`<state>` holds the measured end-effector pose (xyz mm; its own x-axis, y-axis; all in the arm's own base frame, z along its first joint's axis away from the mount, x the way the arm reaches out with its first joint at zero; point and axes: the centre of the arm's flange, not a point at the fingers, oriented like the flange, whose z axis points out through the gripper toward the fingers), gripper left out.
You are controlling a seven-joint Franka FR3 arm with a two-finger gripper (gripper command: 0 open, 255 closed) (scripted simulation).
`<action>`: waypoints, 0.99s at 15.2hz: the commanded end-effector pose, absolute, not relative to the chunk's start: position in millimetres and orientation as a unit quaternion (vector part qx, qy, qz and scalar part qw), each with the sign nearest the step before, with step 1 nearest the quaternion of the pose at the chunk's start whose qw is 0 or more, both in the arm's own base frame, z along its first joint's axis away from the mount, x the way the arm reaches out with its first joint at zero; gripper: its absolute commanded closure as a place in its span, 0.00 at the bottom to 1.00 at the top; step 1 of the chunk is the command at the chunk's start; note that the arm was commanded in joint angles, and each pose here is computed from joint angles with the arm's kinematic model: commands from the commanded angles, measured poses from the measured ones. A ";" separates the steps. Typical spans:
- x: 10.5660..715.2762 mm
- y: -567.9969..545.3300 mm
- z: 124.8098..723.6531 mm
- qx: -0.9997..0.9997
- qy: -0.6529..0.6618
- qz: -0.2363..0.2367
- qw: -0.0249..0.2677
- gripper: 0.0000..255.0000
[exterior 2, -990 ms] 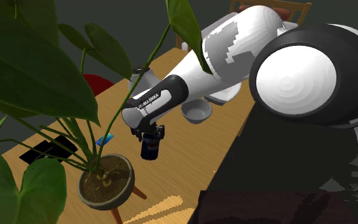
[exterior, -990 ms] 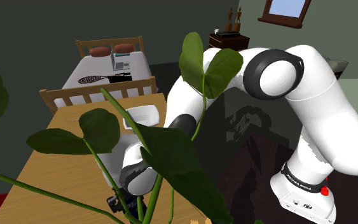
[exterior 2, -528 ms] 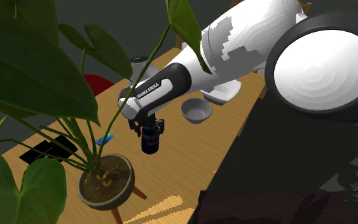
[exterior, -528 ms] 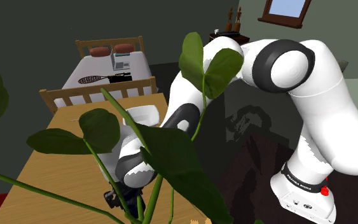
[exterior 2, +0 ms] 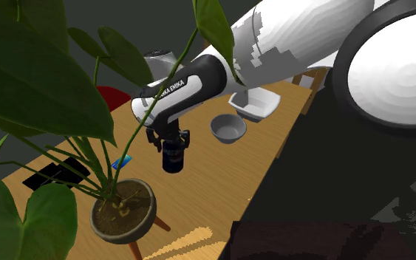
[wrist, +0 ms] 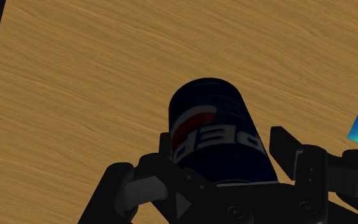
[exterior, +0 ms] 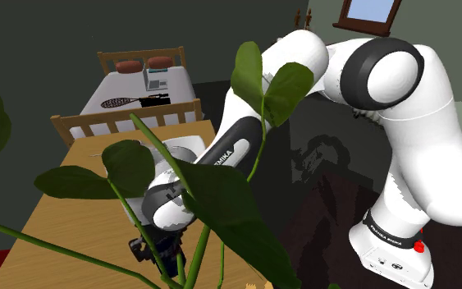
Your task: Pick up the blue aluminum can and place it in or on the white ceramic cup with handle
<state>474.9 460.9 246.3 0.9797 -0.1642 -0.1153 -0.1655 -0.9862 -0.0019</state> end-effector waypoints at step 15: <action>540.1 396.0 301.2 -0.995 0.083 0.057 0.006 1.00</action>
